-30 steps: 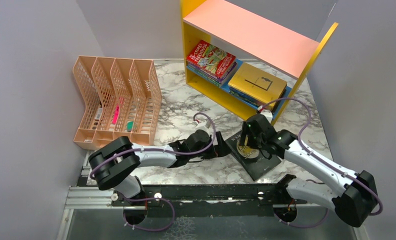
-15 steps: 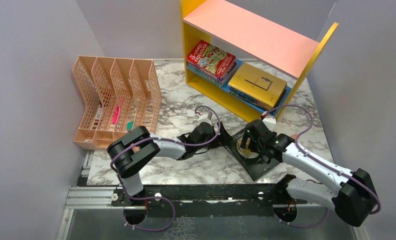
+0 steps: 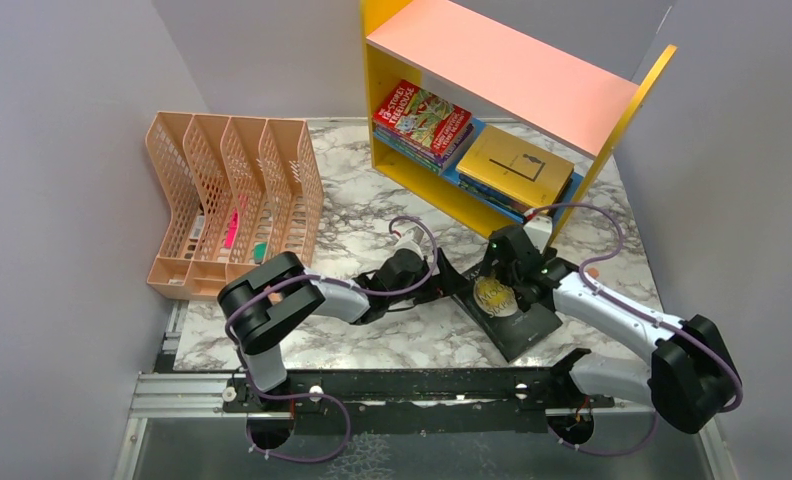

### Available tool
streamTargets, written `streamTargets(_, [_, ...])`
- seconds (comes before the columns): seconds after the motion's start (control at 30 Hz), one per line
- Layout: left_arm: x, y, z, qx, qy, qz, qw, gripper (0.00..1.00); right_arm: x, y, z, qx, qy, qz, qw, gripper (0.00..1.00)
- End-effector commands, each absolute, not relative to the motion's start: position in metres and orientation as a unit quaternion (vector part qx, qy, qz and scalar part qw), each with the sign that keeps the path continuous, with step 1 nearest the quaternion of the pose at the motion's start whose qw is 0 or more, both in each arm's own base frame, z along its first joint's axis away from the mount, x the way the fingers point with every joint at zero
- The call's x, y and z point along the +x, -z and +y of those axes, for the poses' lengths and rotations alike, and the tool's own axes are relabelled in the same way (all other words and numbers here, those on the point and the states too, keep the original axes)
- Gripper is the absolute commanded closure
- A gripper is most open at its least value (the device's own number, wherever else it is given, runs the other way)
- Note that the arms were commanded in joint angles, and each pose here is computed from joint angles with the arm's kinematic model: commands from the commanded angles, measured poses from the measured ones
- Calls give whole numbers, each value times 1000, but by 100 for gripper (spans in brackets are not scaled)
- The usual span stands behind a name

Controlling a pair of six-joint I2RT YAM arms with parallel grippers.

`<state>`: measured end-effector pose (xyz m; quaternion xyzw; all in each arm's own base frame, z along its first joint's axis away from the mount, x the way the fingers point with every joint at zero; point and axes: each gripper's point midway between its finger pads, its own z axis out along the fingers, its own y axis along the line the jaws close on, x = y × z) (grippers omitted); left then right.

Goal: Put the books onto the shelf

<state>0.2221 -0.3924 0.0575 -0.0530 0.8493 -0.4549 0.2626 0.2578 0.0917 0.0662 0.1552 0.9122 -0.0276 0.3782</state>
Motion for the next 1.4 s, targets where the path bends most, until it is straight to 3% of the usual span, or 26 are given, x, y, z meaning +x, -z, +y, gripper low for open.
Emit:
streamTargets(0.0, [203,-39,-391,-50,459,860,216,10,273,-64,108,121,-15,910,396,0])
streamTargets(0.6, [192,-32,-398,-83,486,852,179,8,260,-47,103,131,-7,933,334,0])
streamTargets(0.93, [181,-32,-395,-120,486,845,186,18,228,-73,146,114,-151,940,284,6])
streamTargets(1.3, [190,-74,-390,-133,526,801,254,50,204,-72,174,99,-237,939,228,14])
streamTargets(1.37, [191,-84,-396,-118,539,792,262,51,202,-70,176,98,-240,940,221,14])
